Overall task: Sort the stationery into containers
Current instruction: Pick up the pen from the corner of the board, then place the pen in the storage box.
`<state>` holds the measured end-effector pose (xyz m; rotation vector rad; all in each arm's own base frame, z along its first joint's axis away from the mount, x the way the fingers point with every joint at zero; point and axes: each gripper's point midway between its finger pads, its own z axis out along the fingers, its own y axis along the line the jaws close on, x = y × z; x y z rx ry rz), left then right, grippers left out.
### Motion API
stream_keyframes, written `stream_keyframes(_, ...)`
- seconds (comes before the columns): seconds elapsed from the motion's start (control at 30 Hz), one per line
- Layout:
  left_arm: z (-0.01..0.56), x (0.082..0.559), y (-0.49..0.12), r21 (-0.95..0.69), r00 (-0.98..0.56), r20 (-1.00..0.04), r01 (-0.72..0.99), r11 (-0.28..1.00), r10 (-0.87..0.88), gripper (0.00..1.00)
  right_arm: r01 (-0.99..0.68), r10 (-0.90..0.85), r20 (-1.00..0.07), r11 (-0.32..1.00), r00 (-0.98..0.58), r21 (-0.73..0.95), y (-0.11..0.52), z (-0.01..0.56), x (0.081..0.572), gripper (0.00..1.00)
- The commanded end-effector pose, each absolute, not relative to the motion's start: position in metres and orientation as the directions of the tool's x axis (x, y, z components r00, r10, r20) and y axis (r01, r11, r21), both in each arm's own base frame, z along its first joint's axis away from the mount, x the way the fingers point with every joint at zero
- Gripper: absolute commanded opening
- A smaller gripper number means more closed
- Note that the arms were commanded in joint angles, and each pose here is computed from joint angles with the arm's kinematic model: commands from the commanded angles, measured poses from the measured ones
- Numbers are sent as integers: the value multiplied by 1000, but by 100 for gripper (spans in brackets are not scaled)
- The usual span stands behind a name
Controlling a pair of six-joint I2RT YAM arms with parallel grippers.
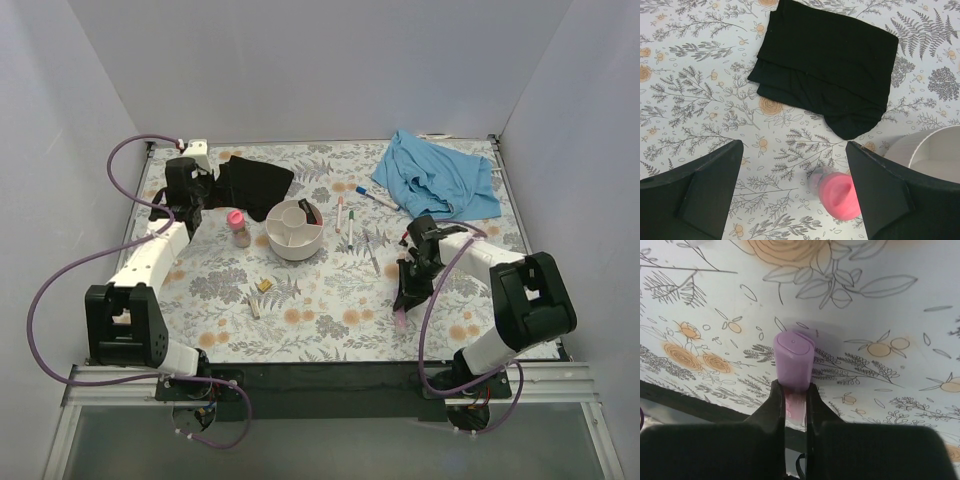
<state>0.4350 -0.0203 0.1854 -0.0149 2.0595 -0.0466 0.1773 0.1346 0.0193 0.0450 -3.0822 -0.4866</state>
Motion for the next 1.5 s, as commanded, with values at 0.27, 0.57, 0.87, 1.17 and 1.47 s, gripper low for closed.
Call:
stream_keyframes(0.27, 270, 430, -10, 0, -300, -954, -2, 1000, -1, 84, -552, -273, -653, 790, -707, 268, 211, 203, 336, 1)
stream_keyframes(0.57, 287, 419, -4, -1, -272, -962, -24, 1000, -7, 84, -748, -194, -892, 632, -408, 204, 285, 262, 406, 1)
stream_keyframes(0.87, 277, 419, -2, -1, -327, -945, -38, 999, -13, 84, -848, -71, -987, 523, -144, 86, 350, 266, 409, 1)
stream_keyframes(1.17, 273, 428, -5, -24, -341, -940, -38, 999, -35, 84, -858, -70, -986, 505, -150, 94, 372, 247, 417, 1)
stream_keyframes(1.47, 269, 426, -4, -20, -348, -937, -42, 999, -34, 84, -849, -104, -977, 517, -187, 108, 381, 217, 426, 1)
